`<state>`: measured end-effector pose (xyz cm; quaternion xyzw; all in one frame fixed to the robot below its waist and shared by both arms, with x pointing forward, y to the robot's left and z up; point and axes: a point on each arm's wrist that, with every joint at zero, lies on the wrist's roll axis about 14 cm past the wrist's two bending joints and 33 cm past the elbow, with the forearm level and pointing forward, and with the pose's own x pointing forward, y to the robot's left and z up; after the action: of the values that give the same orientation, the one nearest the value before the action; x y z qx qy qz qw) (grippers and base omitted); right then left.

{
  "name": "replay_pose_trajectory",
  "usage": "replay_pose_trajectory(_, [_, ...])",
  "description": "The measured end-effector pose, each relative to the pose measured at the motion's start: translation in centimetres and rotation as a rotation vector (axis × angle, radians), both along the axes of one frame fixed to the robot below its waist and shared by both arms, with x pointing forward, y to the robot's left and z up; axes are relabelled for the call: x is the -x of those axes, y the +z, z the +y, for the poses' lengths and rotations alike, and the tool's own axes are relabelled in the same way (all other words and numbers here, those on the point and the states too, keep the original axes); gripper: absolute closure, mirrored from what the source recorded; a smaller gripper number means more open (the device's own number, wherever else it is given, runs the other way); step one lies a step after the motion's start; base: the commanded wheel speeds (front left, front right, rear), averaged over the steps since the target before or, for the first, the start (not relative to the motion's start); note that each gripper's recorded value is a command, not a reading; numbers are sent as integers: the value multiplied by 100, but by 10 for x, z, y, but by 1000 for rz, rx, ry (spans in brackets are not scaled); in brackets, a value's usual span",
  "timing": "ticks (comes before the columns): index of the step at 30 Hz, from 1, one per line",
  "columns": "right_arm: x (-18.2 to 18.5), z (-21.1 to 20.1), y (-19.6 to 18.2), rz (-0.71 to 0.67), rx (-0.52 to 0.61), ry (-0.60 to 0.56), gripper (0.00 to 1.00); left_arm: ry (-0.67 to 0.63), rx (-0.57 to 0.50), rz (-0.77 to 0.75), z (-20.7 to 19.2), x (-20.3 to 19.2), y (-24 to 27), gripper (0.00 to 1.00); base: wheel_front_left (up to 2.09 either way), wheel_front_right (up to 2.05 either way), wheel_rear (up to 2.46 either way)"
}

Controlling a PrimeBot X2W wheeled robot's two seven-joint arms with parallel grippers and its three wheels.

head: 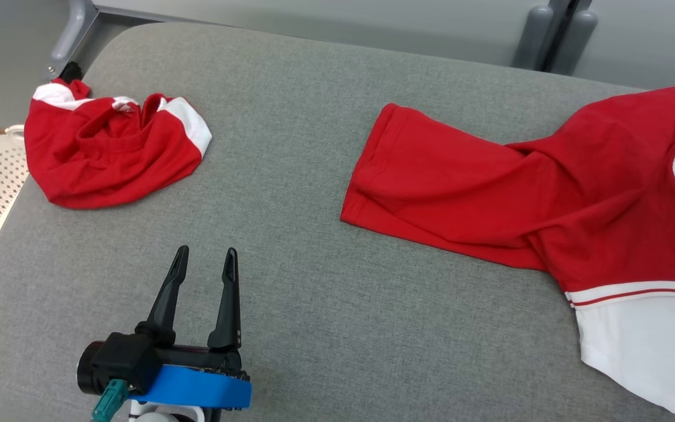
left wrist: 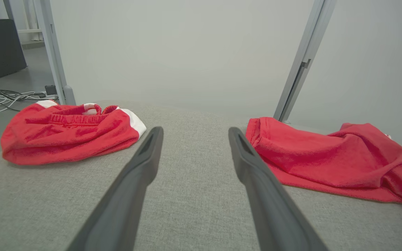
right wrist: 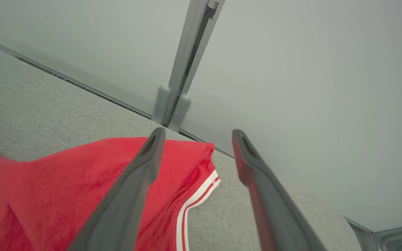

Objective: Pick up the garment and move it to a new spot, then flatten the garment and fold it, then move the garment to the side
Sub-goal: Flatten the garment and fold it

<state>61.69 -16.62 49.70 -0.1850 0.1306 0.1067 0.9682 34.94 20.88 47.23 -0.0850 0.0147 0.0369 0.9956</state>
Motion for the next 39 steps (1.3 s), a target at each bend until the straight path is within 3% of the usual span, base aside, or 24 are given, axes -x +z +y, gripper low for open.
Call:
replay_pose_trajectory(11, [73,4,-10,44,-174,-17,0,-52,13,-25,-16,-1,5,0,0,0,0])
replay_pose_trajectory(14, [100,6,2,-23,-235,-5,0,-64,14,-32,-20,1,7,0,0,0,0])
replay_pose_trajectory(21, [176,-12,22,-227,-422,-113,0,-82,18,-42,-26,9,9,0,0,0,0])
replay_pose_trajectory(29, [234,-24,22,-283,-422,-170,0,-97,14,-43,-29,12,9,0,0,0,0])
replay_pose_trajectory(39, [264,-28,13,-254,-446,-197,0,-125,0,-22,-33,16,6,0,0,0,0])
